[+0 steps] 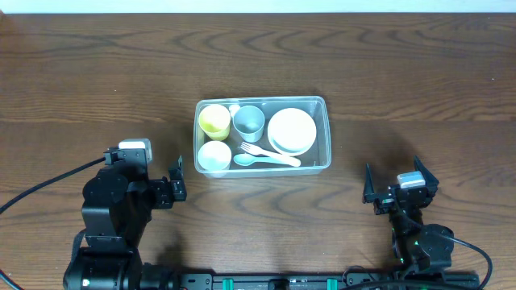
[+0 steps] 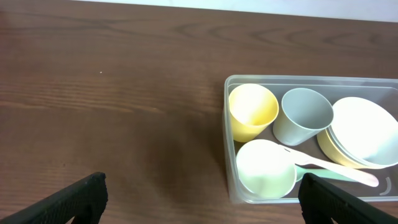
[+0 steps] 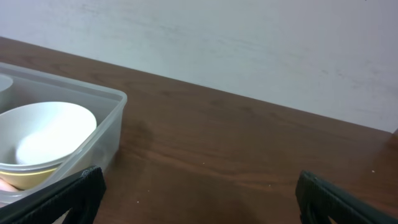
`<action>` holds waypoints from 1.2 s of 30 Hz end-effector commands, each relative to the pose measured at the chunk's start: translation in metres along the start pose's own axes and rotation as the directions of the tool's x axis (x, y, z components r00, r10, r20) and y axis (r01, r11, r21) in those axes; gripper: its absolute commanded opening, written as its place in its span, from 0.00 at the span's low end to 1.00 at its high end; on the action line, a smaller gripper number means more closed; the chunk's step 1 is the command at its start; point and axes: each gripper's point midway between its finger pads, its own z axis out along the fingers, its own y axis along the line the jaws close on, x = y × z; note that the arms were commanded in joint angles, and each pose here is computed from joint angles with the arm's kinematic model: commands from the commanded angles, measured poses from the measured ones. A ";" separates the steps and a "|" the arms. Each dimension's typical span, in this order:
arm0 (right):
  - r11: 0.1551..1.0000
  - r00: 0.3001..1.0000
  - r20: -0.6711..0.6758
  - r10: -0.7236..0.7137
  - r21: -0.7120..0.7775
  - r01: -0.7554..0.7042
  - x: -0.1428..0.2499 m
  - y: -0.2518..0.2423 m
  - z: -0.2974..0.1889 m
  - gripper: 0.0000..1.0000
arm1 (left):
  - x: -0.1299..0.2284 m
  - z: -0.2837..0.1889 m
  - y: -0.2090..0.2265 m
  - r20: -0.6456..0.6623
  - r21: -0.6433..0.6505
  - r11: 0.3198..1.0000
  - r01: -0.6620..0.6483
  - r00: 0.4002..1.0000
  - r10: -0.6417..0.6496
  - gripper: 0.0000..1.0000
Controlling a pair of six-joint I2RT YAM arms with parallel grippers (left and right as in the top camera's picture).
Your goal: Pack container
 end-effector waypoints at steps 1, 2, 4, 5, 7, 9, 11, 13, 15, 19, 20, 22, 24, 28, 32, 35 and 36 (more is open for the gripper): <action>1.000 1.000 0.003 -0.014 -0.004 0.014 0.000 0.000 0.000 0.99 | 0.001 0.001 0.001 -0.003 -0.005 1.000 0.004 1.000 -0.004 0.98; 1.000 1.000 0.003 -0.014 -0.004 0.014 0.000 0.000 0.000 0.99 | 0.001 0.001 0.001 -0.003 -0.005 1.000 0.004 1.000 -0.004 0.98; 1.000 1.000 0.003 -0.014 -0.004 0.014 0.000 0.000 0.000 0.99 | 0.001 0.001 0.001 -0.003 -0.005 1.000 0.003 1.000 -0.003 0.98; 1.000 1.000 0.003 -0.014 -0.004 0.014 0.000 0.000 0.000 0.99 | 0.001 0.001 0.001 -0.003 -0.005 1.000 0.004 1.000 -0.004 0.98; 1.000 1.000 0.003 -0.014 -0.004 0.014 0.000 0.000 0.000 0.99 | 0.001 0.001 0.001 -0.003 -0.005 1.000 0.004 1.000 -0.004 0.98; 1.000 1.000 0.003 -0.014 -0.004 0.014 0.000 0.000 0.000 0.99 | 0.001 0.001 0.001 -0.003 -0.005 1.000 0.004 1.000 -0.004 0.98; 1.000 1.000 0.003 -0.014 -0.004 0.014 0.000 0.000 0.000 0.99 | 0.002 0.001 0.004 -0.006 -0.021 1.000 -0.015 1.000 0.014 0.98; 1.000 1.000 0.003 -0.014 -0.004 0.014 0.000 0.000 0.000 0.99 | 0.006 -0.002 0.006 -0.010 -0.032 0.999 -0.023 1.000 0.023 0.98; 1.000 1.000 0.003 -0.014 -0.004 0.014 0.000 0.000 0.000 0.99 | 0.011 -0.005 0.007 -0.007 -0.035 0.999 -0.027 1.000 0.027 0.98; 1.000 1.000 0.003 -0.014 -0.004 0.014 0.000 0.000 0.000 0.99 | 0.036 -0.004 0.010 -0.007 -0.035 0.999 -0.026 1.000 0.026 0.98; 1.000 1.000 0.003 -0.014 -0.004 0.014 0.000 0.000 0.000 0.99 | 0.046 -0.002 0.010 -0.012 -0.035 0.999 -0.027 1.000 0.026 0.98; 1.000 1.000 0.003 -0.014 -0.004 0.014 0.000 0.000 0.000 0.99 | 0.066 0.005 0.012 -0.019 -0.035 0.999 -0.022 1.000 0.022 0.98; 1.000 1.000 0.003 -0.014 -0.004 0.014 0.000 0.000 0.000 0.99 | 0.079 0.012 0.014 0.008 -0.034 0.999 -0.010 1.000 0.011 0.98; 1.000 1.000 0.003 -0.014 -0.004 0.014 0.000 0.000 0.000 0.99 | 0.081 0.024 0.014 0.139 -0.024 1.000 -0.010 0.990 0.013 0.98; 1.000 1.000 0.003 -0.014 -0.004 0.014 0.000 0.000 0.000 0.99 | 0.073 0.030 0.019 0.253 -0.033 0.999 0.001 0.967 0.007 0.98; 1.000 1.000 0.003 -0.014 -0.004 0.014 0.000 0.000 0.000 0.99 | 0.063 0.035 0.022 0.338 -0.041 0.999 0.010 0.941 0.005 0.98; 1.000 1.000 0.003 -0.014 -0.004 0.014 0.000 0.000 0.000 0.99 | 0.059 0.036 0.023 0.363 -0.042 0.999 0.010 0.932 0.005 0.98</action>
